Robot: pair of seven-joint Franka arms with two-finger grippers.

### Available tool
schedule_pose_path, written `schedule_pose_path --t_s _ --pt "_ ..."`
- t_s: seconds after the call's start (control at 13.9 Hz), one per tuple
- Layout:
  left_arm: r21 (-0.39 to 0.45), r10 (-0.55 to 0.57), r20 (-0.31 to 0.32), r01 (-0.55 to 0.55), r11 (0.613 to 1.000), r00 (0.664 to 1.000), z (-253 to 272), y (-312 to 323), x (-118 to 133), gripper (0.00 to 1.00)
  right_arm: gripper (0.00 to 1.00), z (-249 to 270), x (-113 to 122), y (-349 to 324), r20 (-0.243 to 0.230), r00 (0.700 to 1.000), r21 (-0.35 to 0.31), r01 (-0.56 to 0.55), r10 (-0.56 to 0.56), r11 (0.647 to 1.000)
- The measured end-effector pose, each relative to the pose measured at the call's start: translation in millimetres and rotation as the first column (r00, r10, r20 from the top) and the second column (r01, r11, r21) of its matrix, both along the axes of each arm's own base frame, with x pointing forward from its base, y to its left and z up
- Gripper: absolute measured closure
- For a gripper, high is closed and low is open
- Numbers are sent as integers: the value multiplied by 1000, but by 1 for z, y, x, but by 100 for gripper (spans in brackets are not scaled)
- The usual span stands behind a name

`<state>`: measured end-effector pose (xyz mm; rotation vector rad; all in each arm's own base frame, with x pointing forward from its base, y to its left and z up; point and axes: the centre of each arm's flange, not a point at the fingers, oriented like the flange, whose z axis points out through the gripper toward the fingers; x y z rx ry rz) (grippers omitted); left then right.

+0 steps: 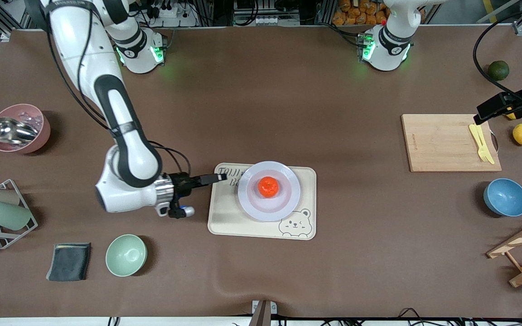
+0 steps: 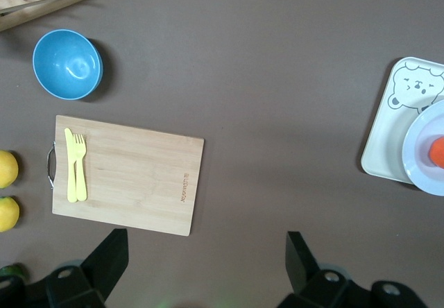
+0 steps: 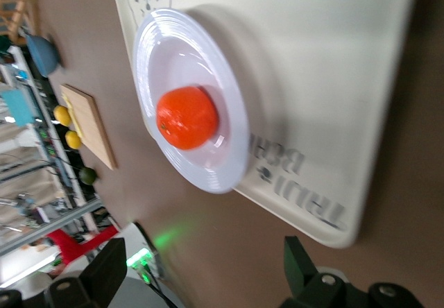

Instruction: Place orange and plate with both arms

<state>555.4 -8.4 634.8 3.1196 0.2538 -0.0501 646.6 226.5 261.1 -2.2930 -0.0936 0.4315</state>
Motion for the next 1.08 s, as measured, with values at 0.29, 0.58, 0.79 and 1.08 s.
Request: schedule_pose_path --t_s 0.29,0.58,0.79,1.08 --pt "-1 -22 -3 22 1000 1000 -4 -12 2 0 0 85 2 -73 77 991 -176 -91 106 980" --pt "2 -37 -2 37 999 999 -6 -23 3 0 0 155 -7 -157 123 980 -361 -101 155 927" --pt "2 -39 2 39 999 999 -5 -24 3 0 0 211 -24 -199 148 964 -512 -117 221 851" --pt "2 -39 3 39 999 999 -5 -24 4 0 0 286 -52 -222 210 960 -588 -27 186 808"
